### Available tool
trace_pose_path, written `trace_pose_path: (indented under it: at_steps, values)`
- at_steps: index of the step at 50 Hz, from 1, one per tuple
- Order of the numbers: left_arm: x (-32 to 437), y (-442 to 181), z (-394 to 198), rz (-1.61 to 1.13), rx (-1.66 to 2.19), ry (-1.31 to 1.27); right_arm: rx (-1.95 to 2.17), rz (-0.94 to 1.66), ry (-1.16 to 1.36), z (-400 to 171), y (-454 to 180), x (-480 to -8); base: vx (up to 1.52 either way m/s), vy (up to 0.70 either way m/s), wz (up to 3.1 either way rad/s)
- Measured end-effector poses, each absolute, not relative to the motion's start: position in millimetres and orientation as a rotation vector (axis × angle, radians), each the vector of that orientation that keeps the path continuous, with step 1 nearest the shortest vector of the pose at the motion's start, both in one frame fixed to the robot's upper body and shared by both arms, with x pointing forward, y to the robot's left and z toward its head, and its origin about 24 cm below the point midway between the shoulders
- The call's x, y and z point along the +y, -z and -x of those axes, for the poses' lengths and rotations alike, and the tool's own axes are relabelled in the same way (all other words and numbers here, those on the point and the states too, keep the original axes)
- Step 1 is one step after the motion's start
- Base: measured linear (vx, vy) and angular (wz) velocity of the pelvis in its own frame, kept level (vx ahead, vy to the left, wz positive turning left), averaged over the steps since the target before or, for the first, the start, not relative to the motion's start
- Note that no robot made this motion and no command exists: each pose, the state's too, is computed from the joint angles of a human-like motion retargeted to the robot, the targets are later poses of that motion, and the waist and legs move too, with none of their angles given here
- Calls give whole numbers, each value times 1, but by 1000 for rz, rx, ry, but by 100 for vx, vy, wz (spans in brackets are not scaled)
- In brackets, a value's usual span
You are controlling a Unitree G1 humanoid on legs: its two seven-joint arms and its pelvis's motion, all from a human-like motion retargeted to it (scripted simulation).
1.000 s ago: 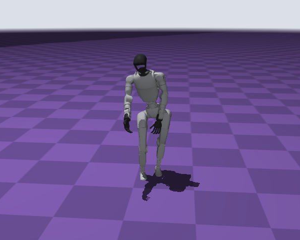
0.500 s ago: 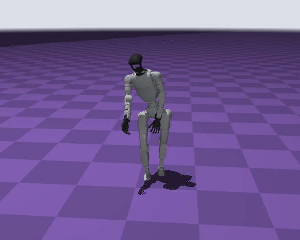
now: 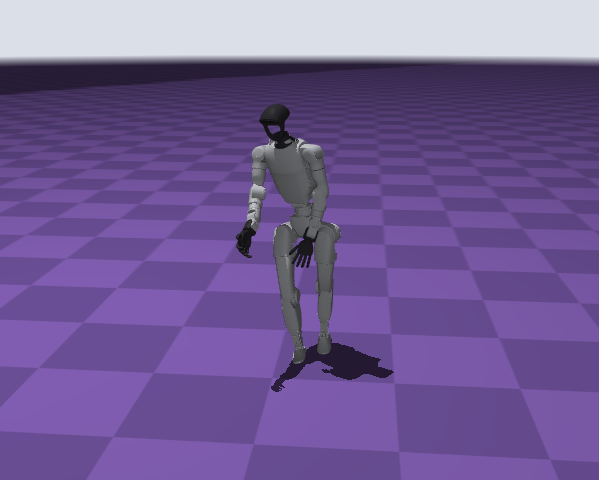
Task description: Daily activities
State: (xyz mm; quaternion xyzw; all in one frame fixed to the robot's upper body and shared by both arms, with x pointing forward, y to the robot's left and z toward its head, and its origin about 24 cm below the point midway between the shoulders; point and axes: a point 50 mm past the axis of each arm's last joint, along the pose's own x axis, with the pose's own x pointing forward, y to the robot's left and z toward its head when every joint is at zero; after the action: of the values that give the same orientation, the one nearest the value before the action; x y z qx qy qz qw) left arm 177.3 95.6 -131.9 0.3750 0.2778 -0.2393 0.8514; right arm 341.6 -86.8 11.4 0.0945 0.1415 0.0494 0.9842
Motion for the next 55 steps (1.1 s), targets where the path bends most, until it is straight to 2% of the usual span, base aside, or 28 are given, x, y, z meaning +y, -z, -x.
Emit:
trace_pose_path:
  at_steps: [23,35,55]
  values:
    - [84,124,-173,-597,544,342,330,-154,-151,-265,34,-92,3,-2,-40]
    - [75,124,-171,-593,550,312,435,-60,-140,-263,51,-75,0,-1,-10]
    - [77,117,-178,-622,477,220,353,117,-226,-262,45,-60,0,0,0]
